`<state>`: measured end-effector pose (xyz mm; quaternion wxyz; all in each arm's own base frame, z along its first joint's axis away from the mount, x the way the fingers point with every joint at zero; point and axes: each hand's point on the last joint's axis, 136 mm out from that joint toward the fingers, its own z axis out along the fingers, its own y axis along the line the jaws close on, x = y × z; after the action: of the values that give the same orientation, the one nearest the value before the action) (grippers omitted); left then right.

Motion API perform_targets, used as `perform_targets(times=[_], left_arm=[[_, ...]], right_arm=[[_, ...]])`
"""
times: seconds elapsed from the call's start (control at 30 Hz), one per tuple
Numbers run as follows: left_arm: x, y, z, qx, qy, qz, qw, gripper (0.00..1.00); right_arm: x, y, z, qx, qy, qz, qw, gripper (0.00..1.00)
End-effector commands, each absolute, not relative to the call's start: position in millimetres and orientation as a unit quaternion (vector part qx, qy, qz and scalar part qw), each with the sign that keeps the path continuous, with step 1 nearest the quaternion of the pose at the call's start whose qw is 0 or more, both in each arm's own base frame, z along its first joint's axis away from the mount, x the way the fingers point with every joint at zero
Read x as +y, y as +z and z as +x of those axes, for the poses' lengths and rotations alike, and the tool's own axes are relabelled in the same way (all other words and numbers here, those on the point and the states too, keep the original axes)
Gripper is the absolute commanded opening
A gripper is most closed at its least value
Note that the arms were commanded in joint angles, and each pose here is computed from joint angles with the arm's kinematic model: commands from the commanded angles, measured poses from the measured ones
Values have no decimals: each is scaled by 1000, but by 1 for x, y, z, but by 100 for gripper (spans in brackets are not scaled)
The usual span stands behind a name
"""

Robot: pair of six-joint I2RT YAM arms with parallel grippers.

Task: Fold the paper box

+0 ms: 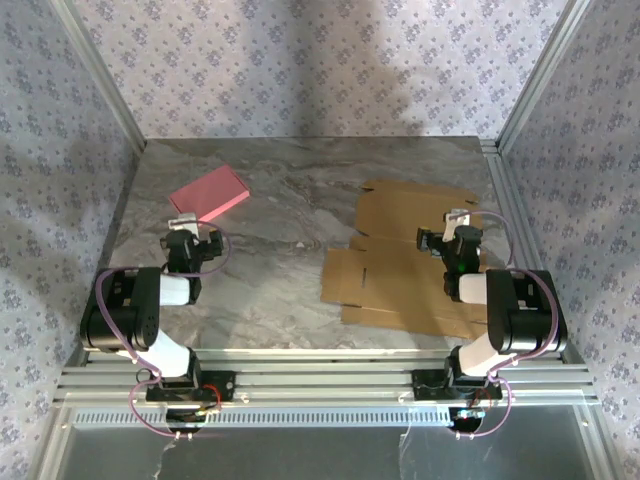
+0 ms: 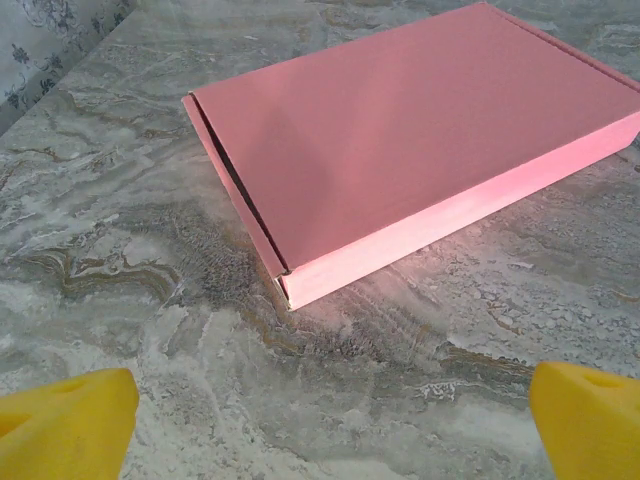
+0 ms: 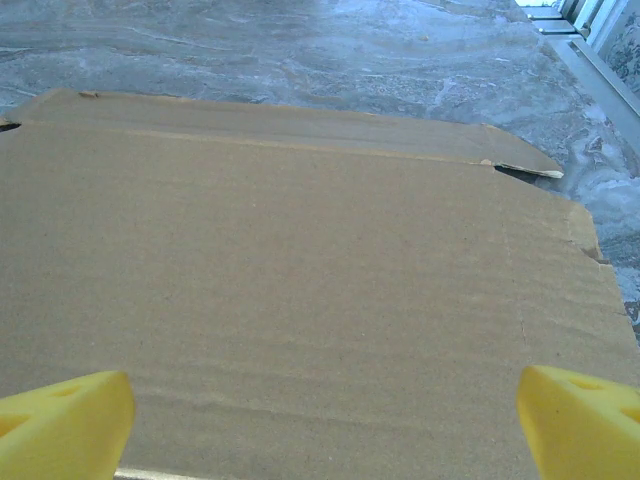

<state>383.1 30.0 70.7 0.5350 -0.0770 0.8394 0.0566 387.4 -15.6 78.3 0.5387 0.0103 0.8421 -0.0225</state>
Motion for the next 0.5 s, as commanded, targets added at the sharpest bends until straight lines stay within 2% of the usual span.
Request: perform_targets(times=[0.0, 0.47], left_arm=[[32, 91, 393, 821, 63, -76, 562, 100], [32, 91, 393, 821, 62, -76, 563, 100]], right_arm=[[-17, 83, 392, 839, -26, 7, 544, 100], [-17, 83, 391, 839, -26, 7, 544, 100]])
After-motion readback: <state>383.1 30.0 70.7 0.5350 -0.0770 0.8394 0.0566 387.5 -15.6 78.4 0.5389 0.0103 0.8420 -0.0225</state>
